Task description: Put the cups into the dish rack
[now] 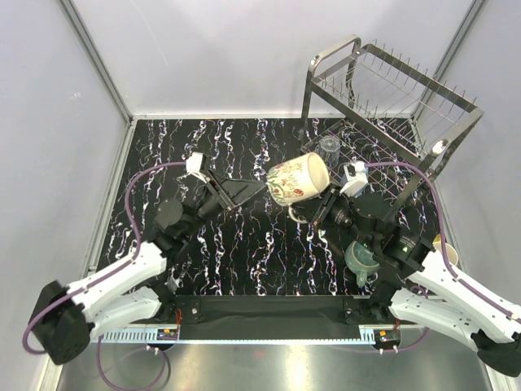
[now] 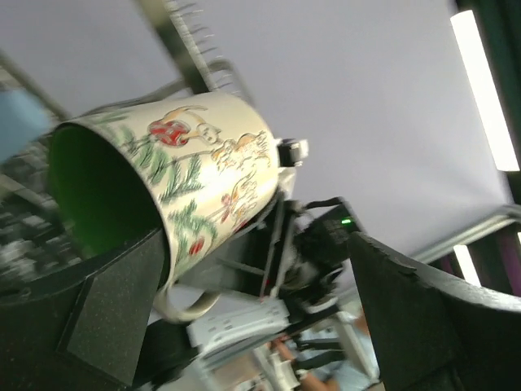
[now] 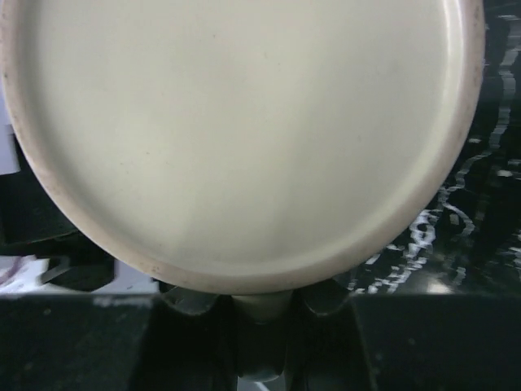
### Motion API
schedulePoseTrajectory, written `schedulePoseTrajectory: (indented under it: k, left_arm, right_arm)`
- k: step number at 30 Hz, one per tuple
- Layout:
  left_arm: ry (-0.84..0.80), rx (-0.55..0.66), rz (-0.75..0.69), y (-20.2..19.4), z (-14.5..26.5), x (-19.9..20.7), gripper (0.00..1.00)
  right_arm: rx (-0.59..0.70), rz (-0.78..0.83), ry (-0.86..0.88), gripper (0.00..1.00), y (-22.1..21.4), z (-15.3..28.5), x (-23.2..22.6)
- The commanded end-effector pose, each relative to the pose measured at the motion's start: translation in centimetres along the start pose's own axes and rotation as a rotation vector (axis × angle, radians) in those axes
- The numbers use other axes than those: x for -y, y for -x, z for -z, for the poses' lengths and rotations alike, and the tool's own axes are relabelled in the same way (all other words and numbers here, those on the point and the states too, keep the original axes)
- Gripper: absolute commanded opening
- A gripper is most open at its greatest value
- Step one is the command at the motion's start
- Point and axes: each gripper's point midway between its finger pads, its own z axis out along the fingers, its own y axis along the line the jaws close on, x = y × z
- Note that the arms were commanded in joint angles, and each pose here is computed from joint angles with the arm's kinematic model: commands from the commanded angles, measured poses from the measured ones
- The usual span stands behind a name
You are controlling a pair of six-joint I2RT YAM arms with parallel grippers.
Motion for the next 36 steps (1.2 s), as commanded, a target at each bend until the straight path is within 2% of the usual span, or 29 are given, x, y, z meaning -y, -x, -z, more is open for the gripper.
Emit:
schedulePoseTrajectory:
  k: [1, 3, 5, 6, 10, 19, 25, 36]
  left_arm:
    - [0.144, -0.057, -0.189, 0.5, 2.7, -1.5, 0.99]
    - [0.339, -0.037, -0.277, 1.6, 4.9, -4.4, 0.99]
    - [0.436, 0.031, -0.348, 3.4, 6.1, -4.6, 0.99]
    - [0.481, 0.027, -0.386, 3.5, 7.2, -4.9, 0.99]
    - [0.503, 0.052, -0.447, 4.1, 8.5, -4.4, 0.99]
    - [0.503, -0.018, -0.454, 2.8, 9.1, -5.0, 0.99]
    - [0.490, -0.037, -0.456, 2.5, 9.2, -4.8, 0.99]
    - [0.510, -0.051, -0.481, 2.4, 10.1, -4.5, 0.99]
  right_arm:
    - [0.247, 0.096, -0.277, 0.00, 5.3, 1.6, 4.8]
    - [0.232, 0.141, -0.382, 0.00, 5.0, 1.9, 6.9]
    - [0.245, 0.185, -0.509, 0.00, 5.2, 2.0, 9.2]
    - [0.234, 0.205, -0.571, 0.00, 5.0, 2.3, 10.3]
    - [0.268, 0.246, -0.778, 0.00, 5.4, 2.7, 13.6]
    - [0.312, 0.331, -0.997, 0.00, 6.1, 3.2, 16.6]
    - [0.341, 0.372, -1.074, 0.00, 6.6, 2.7, 17.6]
    - [0.340, 0.311, -1.144, 0.00, 9.0, 2.4, 20.8]
